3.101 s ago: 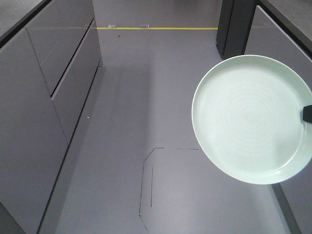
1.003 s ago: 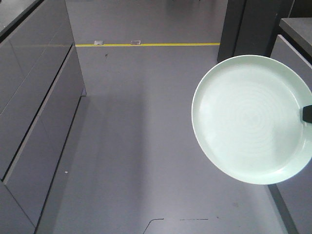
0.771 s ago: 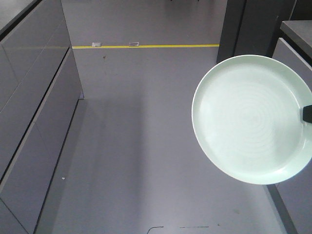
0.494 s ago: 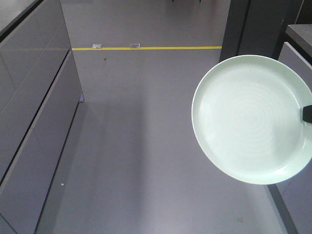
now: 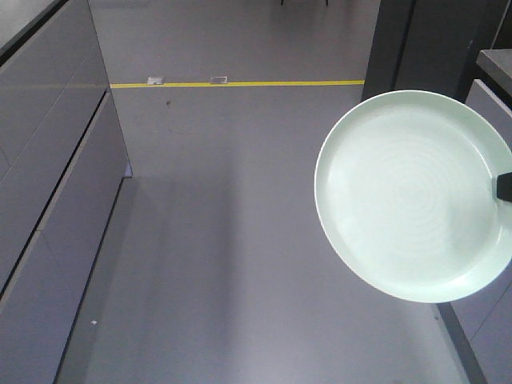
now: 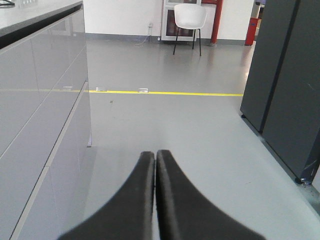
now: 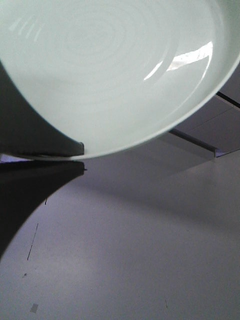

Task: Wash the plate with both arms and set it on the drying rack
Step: 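Hold the plate in the right gripper while driving along the aisle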

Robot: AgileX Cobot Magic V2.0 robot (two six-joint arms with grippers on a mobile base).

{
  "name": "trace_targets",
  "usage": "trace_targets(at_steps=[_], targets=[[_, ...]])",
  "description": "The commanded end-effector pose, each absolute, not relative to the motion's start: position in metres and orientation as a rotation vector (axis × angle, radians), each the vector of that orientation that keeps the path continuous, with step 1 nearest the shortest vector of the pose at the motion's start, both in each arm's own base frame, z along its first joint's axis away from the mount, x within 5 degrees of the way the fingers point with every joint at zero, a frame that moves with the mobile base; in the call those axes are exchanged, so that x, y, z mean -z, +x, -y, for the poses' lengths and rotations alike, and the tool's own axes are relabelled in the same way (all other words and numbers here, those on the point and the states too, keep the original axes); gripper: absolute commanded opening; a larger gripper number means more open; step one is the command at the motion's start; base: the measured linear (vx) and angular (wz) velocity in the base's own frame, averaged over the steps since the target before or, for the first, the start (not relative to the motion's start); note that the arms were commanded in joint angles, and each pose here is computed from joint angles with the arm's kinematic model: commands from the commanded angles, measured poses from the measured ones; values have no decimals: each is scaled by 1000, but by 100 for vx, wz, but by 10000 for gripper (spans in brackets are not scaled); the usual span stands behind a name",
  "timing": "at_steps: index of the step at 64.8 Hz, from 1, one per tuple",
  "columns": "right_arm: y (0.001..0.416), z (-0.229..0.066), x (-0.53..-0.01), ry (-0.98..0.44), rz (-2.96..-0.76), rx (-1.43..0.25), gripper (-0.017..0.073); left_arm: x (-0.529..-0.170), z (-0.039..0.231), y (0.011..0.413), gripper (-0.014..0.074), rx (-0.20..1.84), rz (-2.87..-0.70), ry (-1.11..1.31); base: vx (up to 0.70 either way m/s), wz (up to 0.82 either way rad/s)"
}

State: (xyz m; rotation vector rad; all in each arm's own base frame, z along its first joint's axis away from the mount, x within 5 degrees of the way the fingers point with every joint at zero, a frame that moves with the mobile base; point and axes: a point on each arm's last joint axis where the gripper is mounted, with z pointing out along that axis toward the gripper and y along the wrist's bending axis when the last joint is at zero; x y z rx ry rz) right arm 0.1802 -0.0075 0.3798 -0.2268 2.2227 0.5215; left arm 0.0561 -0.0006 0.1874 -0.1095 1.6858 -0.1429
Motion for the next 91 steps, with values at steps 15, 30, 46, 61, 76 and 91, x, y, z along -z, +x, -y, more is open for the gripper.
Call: trace_targets(at_steps=[15,30,46,61,76,91], targets=[[181,7,-393,-206,-2136,-521,-6,-188,2,56,-6,162,-1625,-94,15,-7],[181,7,-393,-206,-2136,-521,-6,-188,2,56,-6,162,-1625,-94,14,-12],[181,7,-393,-206,-2136,-521,-6,-188,2,56,-6,162,-1625,-94,13,-18],[181,7,-393,-206,-2136,-521,-6,-188,2,56,-6,162,-1625,-94,12,-25],[181,7,-393,-206,-2136,-521,-6,-188,2,56,-6,162,-1625,-94,11,-32],[181,7,-393,-206,-2136,-521,-6,-188,2,56,-6,162,-1625,-94,10,-34]])
